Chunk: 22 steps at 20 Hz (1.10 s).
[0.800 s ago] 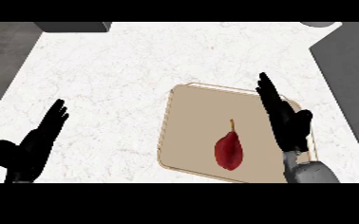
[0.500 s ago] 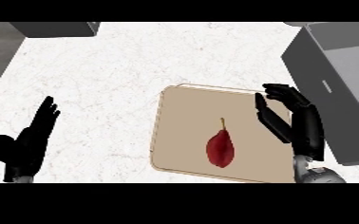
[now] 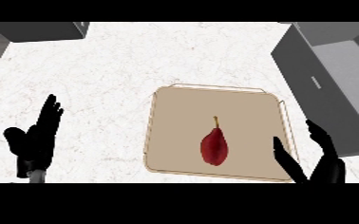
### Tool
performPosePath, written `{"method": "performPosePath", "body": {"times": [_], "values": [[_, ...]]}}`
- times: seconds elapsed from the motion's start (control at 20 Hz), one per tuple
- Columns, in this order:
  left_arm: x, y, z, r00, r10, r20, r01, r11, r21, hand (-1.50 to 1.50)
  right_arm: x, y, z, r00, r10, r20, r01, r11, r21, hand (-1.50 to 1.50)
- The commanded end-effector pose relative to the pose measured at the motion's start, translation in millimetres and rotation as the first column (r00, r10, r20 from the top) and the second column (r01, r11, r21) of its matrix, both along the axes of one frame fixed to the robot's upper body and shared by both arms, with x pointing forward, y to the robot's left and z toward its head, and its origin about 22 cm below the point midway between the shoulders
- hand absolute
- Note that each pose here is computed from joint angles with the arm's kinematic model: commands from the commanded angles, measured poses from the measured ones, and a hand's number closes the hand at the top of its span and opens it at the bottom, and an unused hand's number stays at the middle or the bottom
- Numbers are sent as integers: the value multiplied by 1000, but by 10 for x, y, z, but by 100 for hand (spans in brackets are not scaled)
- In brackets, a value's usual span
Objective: Pick the pear from the tray and place it in the cardboard box
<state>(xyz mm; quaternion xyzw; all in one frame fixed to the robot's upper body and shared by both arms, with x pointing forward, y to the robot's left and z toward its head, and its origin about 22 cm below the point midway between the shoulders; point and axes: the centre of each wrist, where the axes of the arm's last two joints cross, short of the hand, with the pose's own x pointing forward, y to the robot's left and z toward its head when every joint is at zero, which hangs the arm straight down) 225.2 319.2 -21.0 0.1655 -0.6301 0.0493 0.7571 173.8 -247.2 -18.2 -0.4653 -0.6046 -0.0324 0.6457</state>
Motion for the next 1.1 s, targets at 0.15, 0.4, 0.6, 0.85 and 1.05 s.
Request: {"method": "performPosePath", "body": {"times": [0.15,0.4,0.6,0.85,1.05], "values": [[120,-170,-39,1000,10,1,-10,1000,-4,0,-612,267,30,978,-77,-192,63,995,-75,-150],[219,-267,-4,1000,-26,13,26,1000,-15,0,-703,450,497,946,-100,-309,95,995,-30,-150],[231,-404,-75,998,-58,-2,58,998,-11,0,-738,646,850,902,-84,-424,78,996,-31,-150],[314,-418,7,997,-79,15,79,997,-18,0,-528,931,1207,844,-95,-528,91,995,-34,-150],[303,-483,-5,995,-104,1,104,995,-2,0,-433,1113,1226,776,-102,-623,93,995,-47,-150]]}}
